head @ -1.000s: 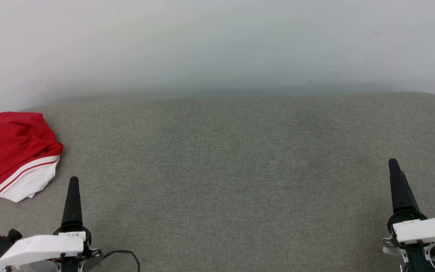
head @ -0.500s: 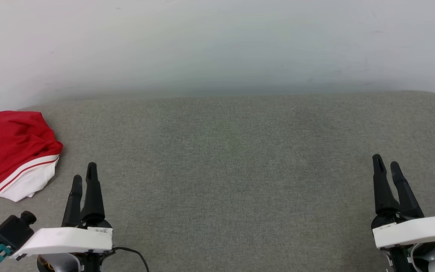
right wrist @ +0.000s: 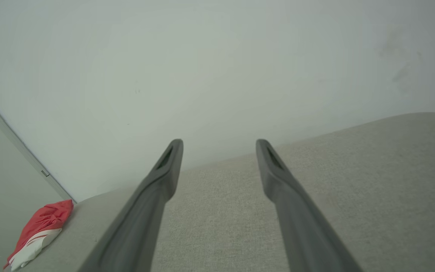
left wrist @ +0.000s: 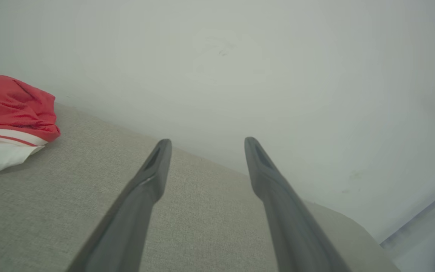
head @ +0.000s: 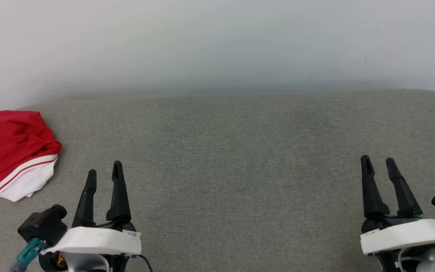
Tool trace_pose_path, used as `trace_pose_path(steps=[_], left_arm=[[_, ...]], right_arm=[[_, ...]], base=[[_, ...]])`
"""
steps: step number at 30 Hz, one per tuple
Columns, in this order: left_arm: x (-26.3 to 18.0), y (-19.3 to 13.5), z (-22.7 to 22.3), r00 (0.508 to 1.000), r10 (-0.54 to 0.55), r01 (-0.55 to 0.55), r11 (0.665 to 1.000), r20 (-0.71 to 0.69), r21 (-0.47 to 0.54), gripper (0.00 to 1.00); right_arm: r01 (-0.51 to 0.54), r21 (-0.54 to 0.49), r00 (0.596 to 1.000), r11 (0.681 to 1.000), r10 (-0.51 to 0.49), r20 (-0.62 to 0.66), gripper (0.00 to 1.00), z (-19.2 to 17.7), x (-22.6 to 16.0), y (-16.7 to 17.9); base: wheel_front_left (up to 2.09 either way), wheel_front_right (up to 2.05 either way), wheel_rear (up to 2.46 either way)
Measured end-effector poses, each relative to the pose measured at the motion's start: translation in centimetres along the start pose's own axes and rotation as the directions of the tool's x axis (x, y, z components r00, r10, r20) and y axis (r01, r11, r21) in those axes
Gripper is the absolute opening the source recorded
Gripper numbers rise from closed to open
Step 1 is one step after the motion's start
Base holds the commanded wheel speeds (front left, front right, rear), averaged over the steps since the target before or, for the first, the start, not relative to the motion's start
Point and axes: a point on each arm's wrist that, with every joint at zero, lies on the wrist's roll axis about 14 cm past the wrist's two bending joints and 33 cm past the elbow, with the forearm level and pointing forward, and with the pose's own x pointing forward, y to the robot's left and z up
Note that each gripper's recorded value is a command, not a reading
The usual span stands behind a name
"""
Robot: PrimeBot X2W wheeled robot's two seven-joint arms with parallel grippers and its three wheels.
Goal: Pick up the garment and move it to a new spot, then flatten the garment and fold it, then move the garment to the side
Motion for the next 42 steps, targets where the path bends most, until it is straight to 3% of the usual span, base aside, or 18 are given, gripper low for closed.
trace_pose_path(steps=[13, 26, 42], left_arm=[[-0.3, -2.2, -1.3, 0.998, -0.059, 0.063, 0.975, -0.029, 0.214, 1.00], [-1.1, -4.0, -2.5, 0.992, -0.117, 0.126, 0.919, -0.046, 0.374, 1.00], [-1.7, -2.9, -1.5, 0.993, -0.117, 0.112, 0.958, 0.003, 0.263, 1.00]], right_arm=[[-0.035, -0.189, 0.999, 0.981, 0.038, 0.014, 1.00, 0.3, 0.1, 0.7], [-0.054, -0.333, 0.997, 0.941, 0.066, 0.025, 1.00, 0.6, -0.2, 1.1], [-0.034, -0.303, 0.999, 0.952, 0.044, 0.025, 1.00, 0.1, -1.1, 0.3]], base=[[0.00, 0.00, 0.00], [0.00, 0.00, 0.00], [0.00, 0.00, 0.00]])
